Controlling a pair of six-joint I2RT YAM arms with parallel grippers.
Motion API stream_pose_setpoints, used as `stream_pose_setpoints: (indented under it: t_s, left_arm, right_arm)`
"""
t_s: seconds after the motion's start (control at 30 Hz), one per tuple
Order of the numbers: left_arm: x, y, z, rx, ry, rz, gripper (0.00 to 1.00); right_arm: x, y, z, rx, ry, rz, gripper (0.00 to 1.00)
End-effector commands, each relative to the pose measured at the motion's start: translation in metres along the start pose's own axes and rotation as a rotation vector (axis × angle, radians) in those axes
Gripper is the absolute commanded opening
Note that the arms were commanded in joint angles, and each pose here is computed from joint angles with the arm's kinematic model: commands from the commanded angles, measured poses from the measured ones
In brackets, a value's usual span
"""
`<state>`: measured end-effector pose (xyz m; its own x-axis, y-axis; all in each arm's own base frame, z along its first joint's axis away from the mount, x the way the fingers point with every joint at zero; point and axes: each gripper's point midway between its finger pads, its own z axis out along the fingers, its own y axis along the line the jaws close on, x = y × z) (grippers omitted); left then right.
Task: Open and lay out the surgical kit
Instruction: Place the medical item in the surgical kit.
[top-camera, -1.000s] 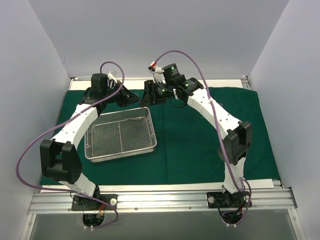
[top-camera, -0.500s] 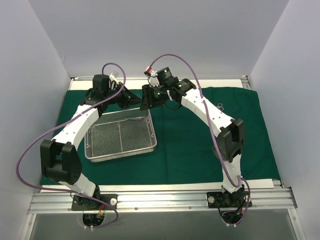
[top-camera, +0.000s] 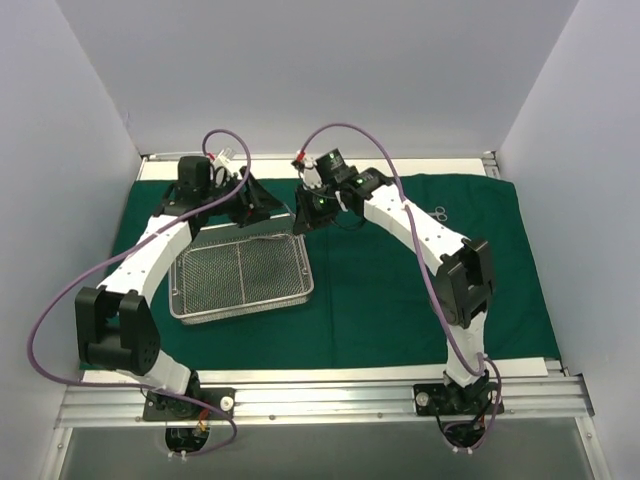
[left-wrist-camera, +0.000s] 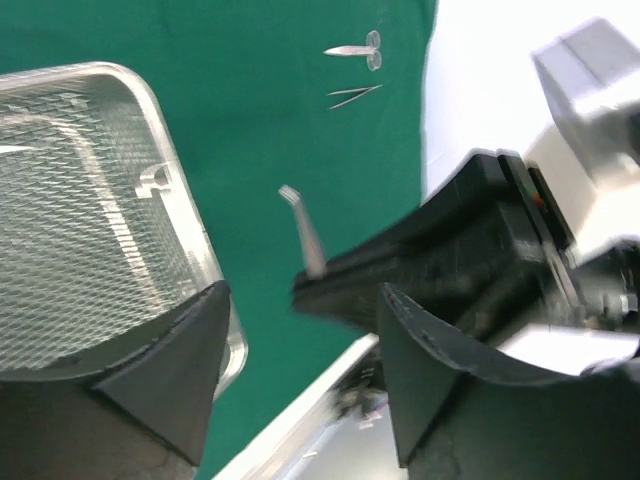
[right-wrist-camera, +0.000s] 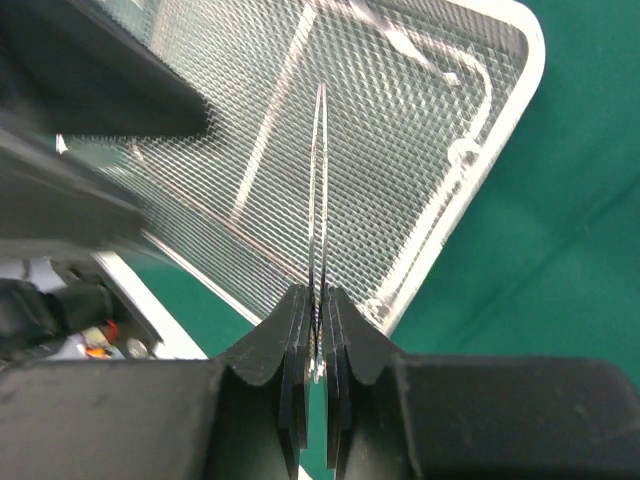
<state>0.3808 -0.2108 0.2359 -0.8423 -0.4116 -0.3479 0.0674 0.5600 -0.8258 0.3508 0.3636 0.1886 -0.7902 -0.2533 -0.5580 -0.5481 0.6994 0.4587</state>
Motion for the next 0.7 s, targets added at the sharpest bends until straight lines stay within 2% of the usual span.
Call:
stream_pose_setpoints:
  t_s: [0.0, 0.1, 0.27, 0.3, 0.37, 0.4, 0.47, 0.67]
  left_arm:
    - [-0.001, 0.007, -0.030, 0.030, -0.011, 0.191, 0.69]
    - [0.005, 0.009, -0.043, 0.056, -0.004, 0.294, 0.69]
    - [0.029, -0.025, -0.054, 0.230, 0.083, 0.530, 0.63]
    - [0.034, -0.027, -0.053, 0.256, 0.095, 0.639, 0.63]
    - [0.057, -0.041, -0.054, 0.289, 0.182, 0.730, 0.61]
    - [0.063, -0.041, -0.052, 0.310, 0.200, 0.850, 0.61]
    - [0.077, -0.046, -0.051, 0.306, 0.251, 0.911, 0.64]
    - [0.095, -0.057, -0.052, 0.349, 0.261, 1.008, 0.67]
  right_arm:
    - [0.007, -0.007, -0.029, 0.013, -0.022, -0.043, 0.00]
    - [0.021, -0.008, -0.039, -0.028, 0.007, -0.055, 0.00]
    - [0.048, 0.002, -0.053, -0.111, 0.083, -0.115, 0.00]
    - [0.052, 0.005, -0.056, -0.133, 0.094, -0.129, 0.00]
    - [0.063, 0.017, -0.063, -0.204, 0.120, -0.147, 0.00]
    - [0.064, 0.021, -0.068, -0.229, 0.117, -0.147, 0.00]
    - [0.074, 0.034, -0.075, -0.300, 0.133, -0.124, 0.00]
    - [0.096, 0.044, -0.097, -0.375, 0.146, -0.093, 0.00]
